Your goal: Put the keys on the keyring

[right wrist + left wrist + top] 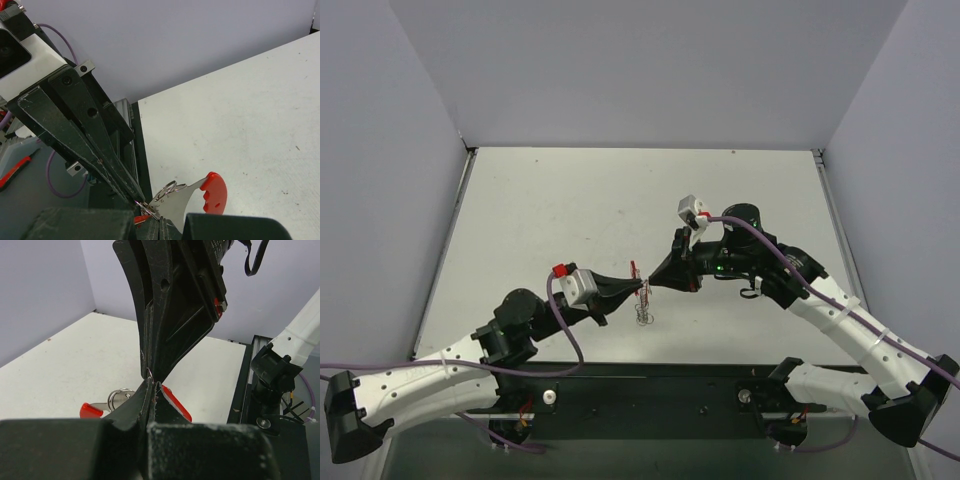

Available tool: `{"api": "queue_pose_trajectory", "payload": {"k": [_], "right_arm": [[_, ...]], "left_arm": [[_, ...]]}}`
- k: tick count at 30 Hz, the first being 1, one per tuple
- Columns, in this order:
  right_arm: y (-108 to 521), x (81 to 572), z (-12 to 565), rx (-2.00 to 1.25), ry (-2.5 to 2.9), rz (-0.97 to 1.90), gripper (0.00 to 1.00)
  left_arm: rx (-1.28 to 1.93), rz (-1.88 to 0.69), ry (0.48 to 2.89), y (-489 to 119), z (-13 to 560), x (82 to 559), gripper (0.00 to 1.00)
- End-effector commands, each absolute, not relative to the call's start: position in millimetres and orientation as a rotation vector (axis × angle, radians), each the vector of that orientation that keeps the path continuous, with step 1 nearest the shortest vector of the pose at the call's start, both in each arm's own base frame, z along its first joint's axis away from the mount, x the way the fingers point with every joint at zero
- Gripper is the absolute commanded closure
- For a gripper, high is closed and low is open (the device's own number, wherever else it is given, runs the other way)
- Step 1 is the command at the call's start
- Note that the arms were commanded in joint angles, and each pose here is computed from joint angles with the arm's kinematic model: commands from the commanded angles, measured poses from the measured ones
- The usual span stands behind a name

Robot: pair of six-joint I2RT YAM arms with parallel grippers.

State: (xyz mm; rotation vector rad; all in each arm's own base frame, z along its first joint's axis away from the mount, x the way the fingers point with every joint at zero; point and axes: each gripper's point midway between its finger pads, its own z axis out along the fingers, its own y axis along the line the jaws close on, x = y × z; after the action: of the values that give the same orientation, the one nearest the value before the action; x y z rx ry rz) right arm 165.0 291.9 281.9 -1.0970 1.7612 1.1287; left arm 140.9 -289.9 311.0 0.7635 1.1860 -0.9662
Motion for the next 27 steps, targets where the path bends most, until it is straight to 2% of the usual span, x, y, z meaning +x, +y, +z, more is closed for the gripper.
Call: {"api": "queue_pose_trajectory", "payload": {"k": [1,27], "right_arm": [[290,178,278,-1.062,1.764,1.090,1.00],[292,184,273,-1.037,1.798,1.088,1.00]], "left_arm": [[0.753,-1.076,1.038,-287,357,119,1.00],[0.771,-1.170,0.963,-282,378,98,1.00]]}}
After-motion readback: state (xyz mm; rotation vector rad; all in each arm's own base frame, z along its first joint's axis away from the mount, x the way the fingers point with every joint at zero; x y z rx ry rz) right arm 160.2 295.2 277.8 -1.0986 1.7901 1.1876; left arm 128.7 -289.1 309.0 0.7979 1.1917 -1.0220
